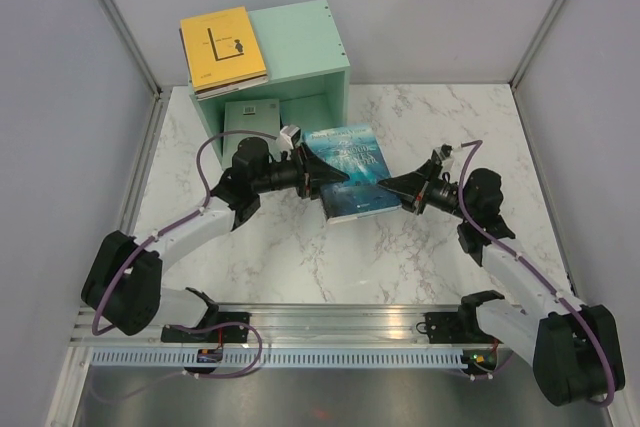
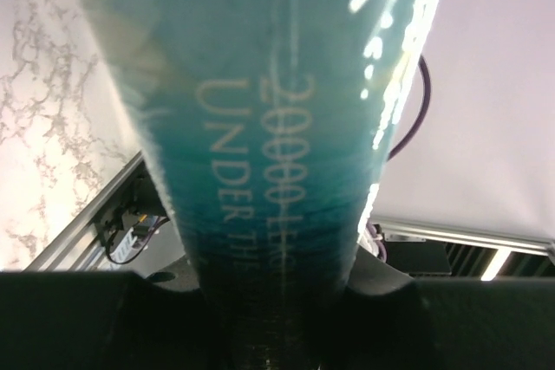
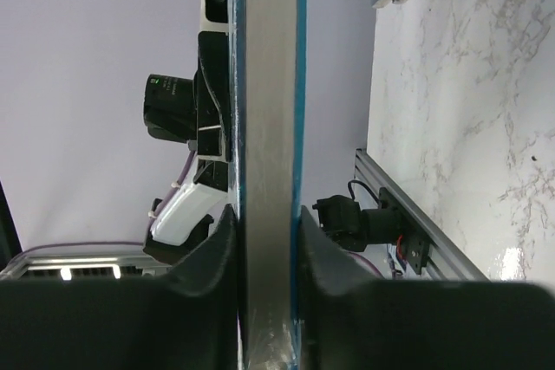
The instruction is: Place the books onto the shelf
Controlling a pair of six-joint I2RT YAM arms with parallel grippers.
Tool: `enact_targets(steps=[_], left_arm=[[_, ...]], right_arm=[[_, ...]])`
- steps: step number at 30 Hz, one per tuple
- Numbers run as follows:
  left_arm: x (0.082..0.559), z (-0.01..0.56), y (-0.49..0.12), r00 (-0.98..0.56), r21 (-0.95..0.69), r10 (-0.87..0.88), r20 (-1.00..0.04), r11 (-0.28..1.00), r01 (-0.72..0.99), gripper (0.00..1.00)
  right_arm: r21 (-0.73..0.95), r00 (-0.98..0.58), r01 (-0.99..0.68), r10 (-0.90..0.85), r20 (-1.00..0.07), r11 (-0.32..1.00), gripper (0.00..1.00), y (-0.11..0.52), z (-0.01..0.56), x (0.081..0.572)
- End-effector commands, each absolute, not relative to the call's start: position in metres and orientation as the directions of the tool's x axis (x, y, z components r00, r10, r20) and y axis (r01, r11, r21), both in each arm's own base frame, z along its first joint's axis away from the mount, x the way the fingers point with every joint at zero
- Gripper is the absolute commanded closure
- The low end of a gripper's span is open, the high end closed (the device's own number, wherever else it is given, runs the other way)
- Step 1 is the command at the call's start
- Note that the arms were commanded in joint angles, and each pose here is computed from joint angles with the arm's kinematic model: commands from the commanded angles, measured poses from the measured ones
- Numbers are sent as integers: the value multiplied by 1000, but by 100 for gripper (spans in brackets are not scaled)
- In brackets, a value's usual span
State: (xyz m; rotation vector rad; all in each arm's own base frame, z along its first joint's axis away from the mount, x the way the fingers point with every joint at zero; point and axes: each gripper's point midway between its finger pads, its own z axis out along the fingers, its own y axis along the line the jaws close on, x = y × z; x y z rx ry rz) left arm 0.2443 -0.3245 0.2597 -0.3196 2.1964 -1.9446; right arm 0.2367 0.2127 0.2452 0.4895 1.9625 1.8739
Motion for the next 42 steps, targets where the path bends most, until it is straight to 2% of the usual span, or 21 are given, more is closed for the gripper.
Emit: enact_targets(steps=[1,2,4,7,8,10,11,12,14,15,16,17,18,21,22,24,25,28,32,33,42], left_arm=[[232,315,-325,-962,-991,-239,-130,-8,136,98],[233,317,-325,-958,-987,-239,-158,4,161,98],[234,311,-326,-961,-989,-234,-149,36,144,98],[237,313,-328,-960,-986,-228,-164,53,156,98],[237,312,-328,-961,-987,-226,-158,60,148,93],[237,309,-328,-961,-985,-221,-166,83,151,74],[237,302,-326,-962,-982,-219,-161,135,134,55],[237,298,-324,-961,-977,-223,-162,170,125,45],[234,303,-318,-950,-961,-226,-216,219,166,17],[232,291,-313,-954,-954,-235,-189,274,122,6],[231,293,-309,-950,-948,-241,-201,291,127,0],[228,297,-303,-938,-938,-250,-239,308,157,0],[222,288,-298,-945,-929,-246,-214,349,119,0],[215,290,-281,-925,-902,-273,-263,411,135,0],[208,280,-273,-932,-886,-274,-236,455,91,0],[204,279,-260,-918,-858,-291,-270,505,92,0],[195,271,-251,-924,-834,-291,-246,549,49,0],[182,262,-222,-908,-757,-325,-266,654,-12,0],[176,251,-167,-848,-578,-399,-349,804,-141,0],[170,259,-148,-814,-541,-420,-400,826,-160,0],[155,270,-119,-766,-504,-456,-453,840,-202,0]], right_arm=[[983,-887,-181,431,-165,4,90,222,290,224],[980,-893,-199,413,-180,-3,95,226,297,220],[975,-907,-223,369,-204,-11,100,234,302,210],[967,-916,-255,325,-236,-15,100,247,311,201],[957,-906,-291,323,-274,-4,100,250,315,201],[966,-909,-251,330,-254,54,100,254,303,206],[965,-905,-254,335,-262,67,100,255,303,209],[964,-903,-255,338,-266,77,100,255,301,211],[966,-900,-242,352,-257,89,100,256,297,217],[967,-899,-240,354,-257,91,100,256,296,218],[967,-898,-238,359,-256,93,100,256,296,220],[967,-897,-239,361,-257,93,100,257,297,223],[966,-894,-240,367,-257,93,100,258,299,225],[967,-893,-240,371,-255,89,100,260,301,231],[967,-892,-242,376,-252,74,100,261,305,233],[971,-893,-233,381,-238,62,100,262,305,237],[967,-889,-249,386,-247,46,100,263,310,239],[971,-890,-239,395,-229,23,100,266,312,248],[973,-888,-229,406,-215,14,100,273,313,266],[973,-887,-228,407,-217,21,100,283,313,280],[968,-879,-249,417,-233,16,100,329,322,325]])
